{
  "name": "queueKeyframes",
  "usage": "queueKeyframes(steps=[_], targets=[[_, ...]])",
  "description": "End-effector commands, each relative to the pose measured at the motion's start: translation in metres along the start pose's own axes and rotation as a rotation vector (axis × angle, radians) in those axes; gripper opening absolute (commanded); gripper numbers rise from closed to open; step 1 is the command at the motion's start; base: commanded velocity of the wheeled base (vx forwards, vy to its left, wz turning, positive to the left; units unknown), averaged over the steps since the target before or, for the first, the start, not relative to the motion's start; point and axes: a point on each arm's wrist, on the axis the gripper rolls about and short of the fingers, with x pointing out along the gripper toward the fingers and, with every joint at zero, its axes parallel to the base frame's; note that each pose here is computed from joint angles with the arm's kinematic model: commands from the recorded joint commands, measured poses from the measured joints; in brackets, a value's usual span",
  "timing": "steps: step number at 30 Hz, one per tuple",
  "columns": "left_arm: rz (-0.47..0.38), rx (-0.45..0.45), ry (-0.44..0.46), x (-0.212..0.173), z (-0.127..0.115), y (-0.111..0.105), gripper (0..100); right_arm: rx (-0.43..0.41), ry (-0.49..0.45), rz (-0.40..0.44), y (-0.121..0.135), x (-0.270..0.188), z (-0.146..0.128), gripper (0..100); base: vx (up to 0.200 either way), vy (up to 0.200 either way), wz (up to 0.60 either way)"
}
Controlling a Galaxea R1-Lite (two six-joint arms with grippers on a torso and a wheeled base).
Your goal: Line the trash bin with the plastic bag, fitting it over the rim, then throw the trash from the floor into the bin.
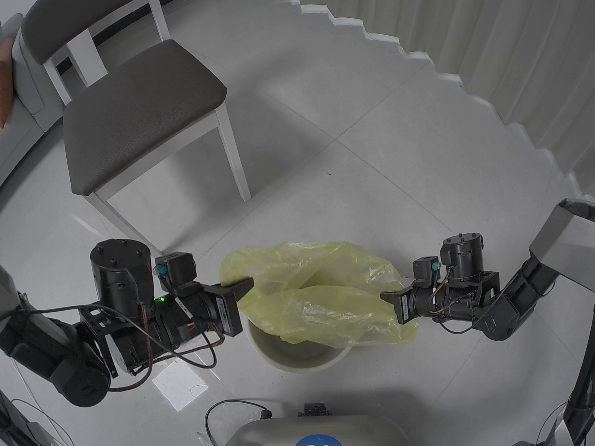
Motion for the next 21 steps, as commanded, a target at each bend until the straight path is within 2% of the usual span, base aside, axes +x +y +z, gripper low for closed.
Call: queueKeyframes(steps=[1, 4, 7, 10, 15, 21], targets=[[0.051, -0.021, 0.053, 0.021, -0.027, 0.031, 0, -0.005, -0.02, 0.013, -0.004, 0.007, 0.002, 0, 0.0, 0.0, 0.0], [0.016, -0.03, 0.085, 0.016, -0.032, 0.038, 0, -0.034, -0.027, 0.015, -0.002, 0.007, 0.002, 0, 0.0, 0.0, 0.0], [0.013, -0.002, 0.104, 0.009, -0.035, 0.041, 0, -0.059, -0.027, 0.018, 0.0, 0.004, 0.002, 0, 0.0, 0.0, 0.0], [0.036, 0.018, 0.108, 0.005, -0.036, 0.049, 0, -0.064, -0.047, 0.014, 0.001, -0.003, 0.009, 0, 0.0, 0.0, 0.0], [0.052, 0.002, 0.127, 0.012, -0.04, 0.06, 0, -0.061, -0.043, 0.009, -0.003, 0.004, 0.008, 0, 0.0, 0.0, 0.0], [0.052, 0.015, 0.049, 0.031, -0.039, 0.07, 0, -0.065, -0.052, 0.002, -0.012, 0.026, 0.01, 0, 0.0, 0.0, 0.0]])
